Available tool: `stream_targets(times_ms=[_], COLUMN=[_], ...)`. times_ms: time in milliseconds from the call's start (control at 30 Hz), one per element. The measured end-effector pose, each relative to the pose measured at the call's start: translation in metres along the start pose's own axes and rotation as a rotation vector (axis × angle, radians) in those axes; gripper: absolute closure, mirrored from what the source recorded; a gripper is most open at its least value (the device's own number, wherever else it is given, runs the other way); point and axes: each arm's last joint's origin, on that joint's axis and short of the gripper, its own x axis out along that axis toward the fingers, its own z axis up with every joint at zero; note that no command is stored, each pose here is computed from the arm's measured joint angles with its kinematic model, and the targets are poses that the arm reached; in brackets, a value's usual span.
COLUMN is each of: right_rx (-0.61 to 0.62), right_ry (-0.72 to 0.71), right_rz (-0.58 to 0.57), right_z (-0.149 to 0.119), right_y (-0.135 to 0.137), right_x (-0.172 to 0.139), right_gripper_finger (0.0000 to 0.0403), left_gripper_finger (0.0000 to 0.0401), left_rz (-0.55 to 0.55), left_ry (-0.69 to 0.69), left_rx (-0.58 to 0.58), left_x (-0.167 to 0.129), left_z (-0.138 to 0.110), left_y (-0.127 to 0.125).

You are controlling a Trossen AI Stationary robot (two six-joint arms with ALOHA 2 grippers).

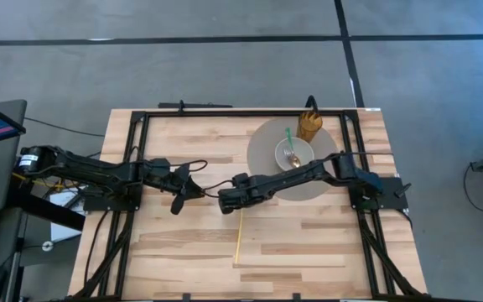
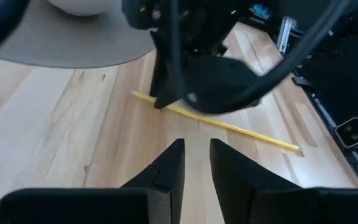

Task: Pick & Place Utensil
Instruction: Put the yellow straw into the brown cup on the gray mat

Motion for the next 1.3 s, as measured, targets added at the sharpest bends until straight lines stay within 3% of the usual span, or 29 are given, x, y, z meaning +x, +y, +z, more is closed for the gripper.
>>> stream_targets(times_ms=[200, 333, 600, 800, 1000, 1133, 1300], right_rx=[-0.001, -0.081, -0.189, -0.256, -0.357, -0.409, -0.381], right_ry=[0.024, 0.014, -0.029, -0.045, -0.151, -0.367, -0.785], right_rz=[-0.035, -0.027, -0.024, 0.034, 0.122, 0.035, -0.213], right_z=[0.004, 0.007, 0.009, 0.012, 0.037, 0.057, 0.068], right_y=[-0.003, -0.002, -0.002, 0.006, 0.026, 0.021, -0.015], right_x=[0.015, 0.016, 0.015, 0.009, -0.05, -0.112, -0.2], right_gripper_finger=[0.0305, 0.0309, 0.0392, 0.0389, 0.0398, 0.0401, 0.0402], left_gripper_finger=[0.0325, 0.0325, 0.0325, 0.0325, 0.0325, 0.0325, 0.0325], left_rz=[0.0, 0.0, 0.0, -0.002, -0.001, 0.0, -0.002], left_ry=[-0.001, -0.001, 0.001, 0.0, -0.001, -0.001, 0.002], left_rx=[-0.016, -0.016, -0.017, -0.016, -0.012, -0.012, -0.012], left_x=[0.0, 0.0, 0.0, 0.0, 0.0, 0.0, 0.0], left_z=[0.0, 0.0, 0.0, 0.0, 0.0, 0.0, 0.0], left_y=[0.0, 0.0, 0.0, 0.0, 0.0, 0.0, 0.0])
